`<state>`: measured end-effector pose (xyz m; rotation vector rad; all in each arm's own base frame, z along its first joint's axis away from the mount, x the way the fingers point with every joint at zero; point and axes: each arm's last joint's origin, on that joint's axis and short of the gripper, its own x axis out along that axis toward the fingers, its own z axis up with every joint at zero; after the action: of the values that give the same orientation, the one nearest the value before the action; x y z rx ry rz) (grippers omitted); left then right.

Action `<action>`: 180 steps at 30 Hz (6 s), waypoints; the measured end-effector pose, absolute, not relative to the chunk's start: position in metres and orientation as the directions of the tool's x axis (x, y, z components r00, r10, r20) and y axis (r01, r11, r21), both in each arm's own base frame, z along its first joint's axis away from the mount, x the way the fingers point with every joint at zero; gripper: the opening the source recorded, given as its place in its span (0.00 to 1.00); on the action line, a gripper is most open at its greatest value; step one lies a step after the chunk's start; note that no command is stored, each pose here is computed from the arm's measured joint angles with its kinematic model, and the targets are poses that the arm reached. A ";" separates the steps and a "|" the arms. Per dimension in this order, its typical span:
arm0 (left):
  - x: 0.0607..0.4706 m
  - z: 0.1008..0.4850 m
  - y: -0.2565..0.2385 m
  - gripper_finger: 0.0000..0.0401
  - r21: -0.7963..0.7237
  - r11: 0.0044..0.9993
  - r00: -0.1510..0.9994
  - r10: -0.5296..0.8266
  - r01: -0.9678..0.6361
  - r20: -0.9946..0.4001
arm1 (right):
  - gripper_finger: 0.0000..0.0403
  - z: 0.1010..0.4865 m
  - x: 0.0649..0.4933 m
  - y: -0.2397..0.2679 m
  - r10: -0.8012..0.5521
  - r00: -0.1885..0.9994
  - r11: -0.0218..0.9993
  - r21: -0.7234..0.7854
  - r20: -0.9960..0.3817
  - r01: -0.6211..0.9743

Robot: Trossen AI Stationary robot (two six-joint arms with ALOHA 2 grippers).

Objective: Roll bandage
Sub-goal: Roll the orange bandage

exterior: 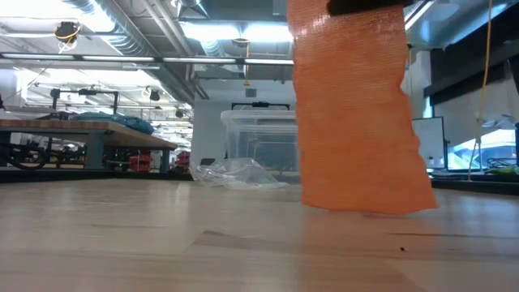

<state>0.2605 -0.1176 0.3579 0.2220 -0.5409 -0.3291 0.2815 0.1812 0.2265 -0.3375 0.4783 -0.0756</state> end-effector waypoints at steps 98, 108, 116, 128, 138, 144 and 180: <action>0.300 0.288 -0.096 0.01 0.670 0.739 0.991 0.125 -0.063 -0.046 | 0.34 0.308 0.322 0.007 -0.195 0.490 0.957 -0.056 -0.849 0.285; 0.303 0.280 -0.084 0.01 0.643 0.763 0.978 0.175 -0.061 -0.115 | 0.53 0.337 0.316 0.009 -0.146 0.476 0.966 -0.022 -0.867 0.257; 0.303 0.278 -0.080 0.01 0.637 0.769 0.972 0.188 -0.057 -0.139 | 0.53 0.351 0.315 0.010 -0.116 0.499 0.970 0.011 -0.859 0.244; 0.303 0.273 -0.080 0.01 0.650 0.760 0.968 0.172 -0.011 -0.185 | 0.53 0.340 0.313 0.001 -0.145 0.439 0.880 0.087 -0.887 0.467; 0.302 0.260 -0.061 0.01 0.636 0.771 0.907 0.290 -0.033 -0.305 | 0.53 0.334 0.313 0.009 -0.050 0.425 0.871 0.169 -0.904 0.462; 0.303 0.256 -0.054 0.01 0.545 0.838 0.908 0.210 0.023 -0.362 | 0.53 0.316 0.314 0.006 -0.185 0.400 0.858 0.051 -0.898 0.511; 0.258 0.325 -0.063 0.01 0.213 0.976 0.994 -0.024 0.046 -0.102 | 0.53 0.279 0.222 0.117 -0.318 0.800 0.948 -0.172 -0.510 0.267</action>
<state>0.2584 -0.0630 0.3250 0.2170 0.0996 -0.0352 0.2224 0.1165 0.2794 -0.0934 0.5629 -0.3140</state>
